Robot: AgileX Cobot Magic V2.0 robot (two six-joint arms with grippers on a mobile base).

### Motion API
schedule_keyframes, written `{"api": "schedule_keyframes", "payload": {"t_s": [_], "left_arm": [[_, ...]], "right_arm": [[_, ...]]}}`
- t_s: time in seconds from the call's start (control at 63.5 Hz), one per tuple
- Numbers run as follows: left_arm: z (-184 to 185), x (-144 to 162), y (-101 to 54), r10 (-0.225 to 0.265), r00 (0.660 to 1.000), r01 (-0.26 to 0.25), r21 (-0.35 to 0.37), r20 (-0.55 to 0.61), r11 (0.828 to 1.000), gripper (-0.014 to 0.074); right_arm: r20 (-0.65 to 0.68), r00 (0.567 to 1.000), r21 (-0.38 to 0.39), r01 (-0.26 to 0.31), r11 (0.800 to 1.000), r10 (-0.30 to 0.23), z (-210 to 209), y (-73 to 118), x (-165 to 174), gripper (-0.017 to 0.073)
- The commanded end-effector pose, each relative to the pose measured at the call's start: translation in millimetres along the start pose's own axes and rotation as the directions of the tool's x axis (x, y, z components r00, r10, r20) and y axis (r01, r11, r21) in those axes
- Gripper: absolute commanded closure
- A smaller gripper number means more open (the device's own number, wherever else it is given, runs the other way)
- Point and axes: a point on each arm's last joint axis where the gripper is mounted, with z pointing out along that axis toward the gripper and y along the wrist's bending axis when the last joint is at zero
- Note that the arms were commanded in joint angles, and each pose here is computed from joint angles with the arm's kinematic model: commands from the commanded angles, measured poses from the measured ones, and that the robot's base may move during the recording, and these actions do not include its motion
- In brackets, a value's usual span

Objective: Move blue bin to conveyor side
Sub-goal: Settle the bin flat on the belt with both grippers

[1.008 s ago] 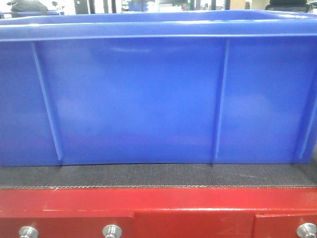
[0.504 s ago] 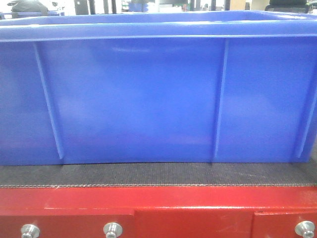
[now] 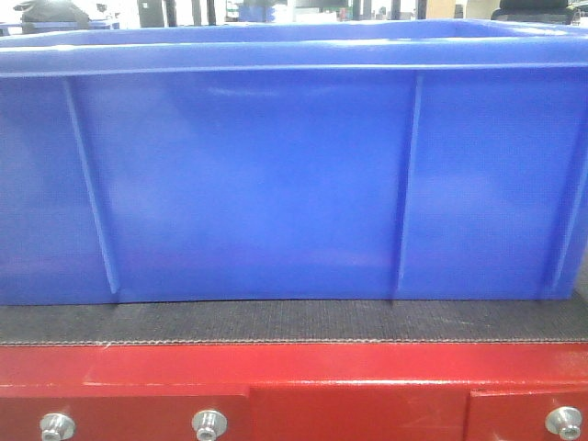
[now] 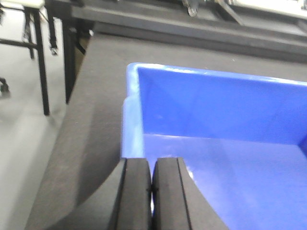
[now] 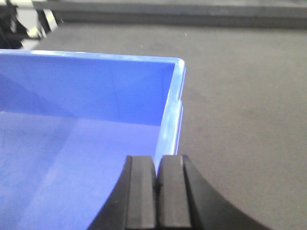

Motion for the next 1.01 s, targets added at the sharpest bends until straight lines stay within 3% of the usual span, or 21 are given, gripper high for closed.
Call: {"api": "schedule_keyframes", "payload": {"t_s": [0.0,0.283,0.551,0.992], "left_arm": [[-13.9,18.4,2.7,-0.007,0.996,0.006,0.002,0.094,1.0,0.0594],[-46.0,75.1,9.1,-0.005,0.987,0.003,0.01,0.162,1.0,0.0594],[-73.2,74.4,7.5,-0.002,0.953,-0.008,0.03,0.304,1.0,0.0594],[-75.7,74.3,7.4,-0.002,0.948,-0.009,0.032,0.317,0.999,0.0594]], "right_arm": [[0.103,0.995,-0.013,0.021,1.0,-0.019,-15.0,-1.9,20.0,0.0629],[0.189,0.982,-0.023,0.021,1.0,-0.017,-48.9,-8.7,80.2,0.0626],[0.309,0.951,-0.032,0.02,0.999,-0.009,-76.6,-9.9,82.3,0.0627],[0.319,0.948,-0.033,0.02,0.999,-0.009,-78.8,-10.0,82.4,0.0627]]}}
